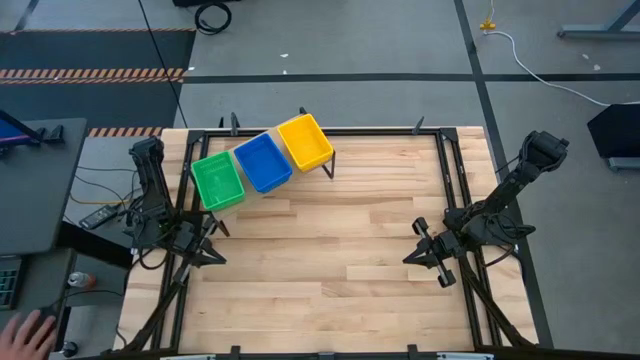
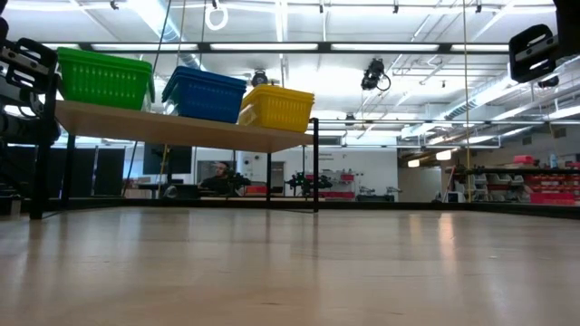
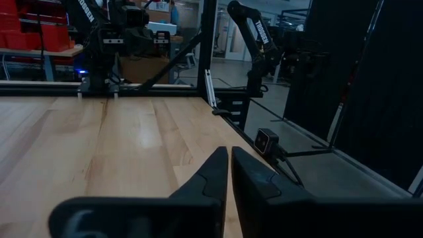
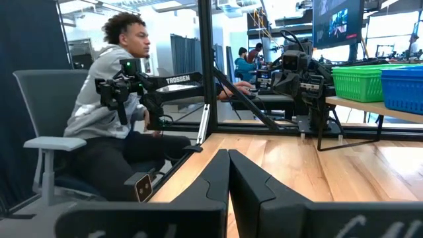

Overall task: Stack baskets on shelf by color
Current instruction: Return to Home Position

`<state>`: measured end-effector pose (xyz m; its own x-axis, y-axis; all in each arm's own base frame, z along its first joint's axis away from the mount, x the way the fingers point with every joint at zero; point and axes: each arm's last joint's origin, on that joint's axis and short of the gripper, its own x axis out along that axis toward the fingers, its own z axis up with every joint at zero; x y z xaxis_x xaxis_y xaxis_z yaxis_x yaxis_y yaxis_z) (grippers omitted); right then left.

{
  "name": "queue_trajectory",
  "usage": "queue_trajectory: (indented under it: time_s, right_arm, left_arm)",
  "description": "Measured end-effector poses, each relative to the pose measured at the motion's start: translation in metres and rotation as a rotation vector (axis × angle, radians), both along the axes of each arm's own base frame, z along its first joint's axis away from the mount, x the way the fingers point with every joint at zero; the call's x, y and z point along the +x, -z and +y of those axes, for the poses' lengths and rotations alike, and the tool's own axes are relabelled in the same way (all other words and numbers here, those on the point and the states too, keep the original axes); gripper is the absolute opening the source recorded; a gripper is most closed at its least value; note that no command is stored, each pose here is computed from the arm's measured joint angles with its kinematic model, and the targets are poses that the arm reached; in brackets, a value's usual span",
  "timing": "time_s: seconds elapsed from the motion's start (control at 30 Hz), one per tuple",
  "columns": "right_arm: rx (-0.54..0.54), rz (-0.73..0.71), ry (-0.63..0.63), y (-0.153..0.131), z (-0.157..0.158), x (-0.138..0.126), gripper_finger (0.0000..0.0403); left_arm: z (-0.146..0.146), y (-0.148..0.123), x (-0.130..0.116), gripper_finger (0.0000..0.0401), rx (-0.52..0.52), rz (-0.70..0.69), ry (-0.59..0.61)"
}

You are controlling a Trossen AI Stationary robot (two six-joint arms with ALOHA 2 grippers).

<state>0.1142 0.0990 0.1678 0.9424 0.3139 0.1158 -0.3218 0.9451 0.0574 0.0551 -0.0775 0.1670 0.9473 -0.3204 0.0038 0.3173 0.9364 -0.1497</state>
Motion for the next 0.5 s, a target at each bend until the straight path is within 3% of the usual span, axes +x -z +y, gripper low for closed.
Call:
queue_trajectory:
  time_s: [0.5]
  right_arm:
    - [0.001, 0.000, 0.000, 0.0000, 0.0000, 0.0000, 0.0016]
  left_arm:
    - [0.0000, 0.0000, 0.0000, 0.0024, 0.000, 0.000, 0.000]
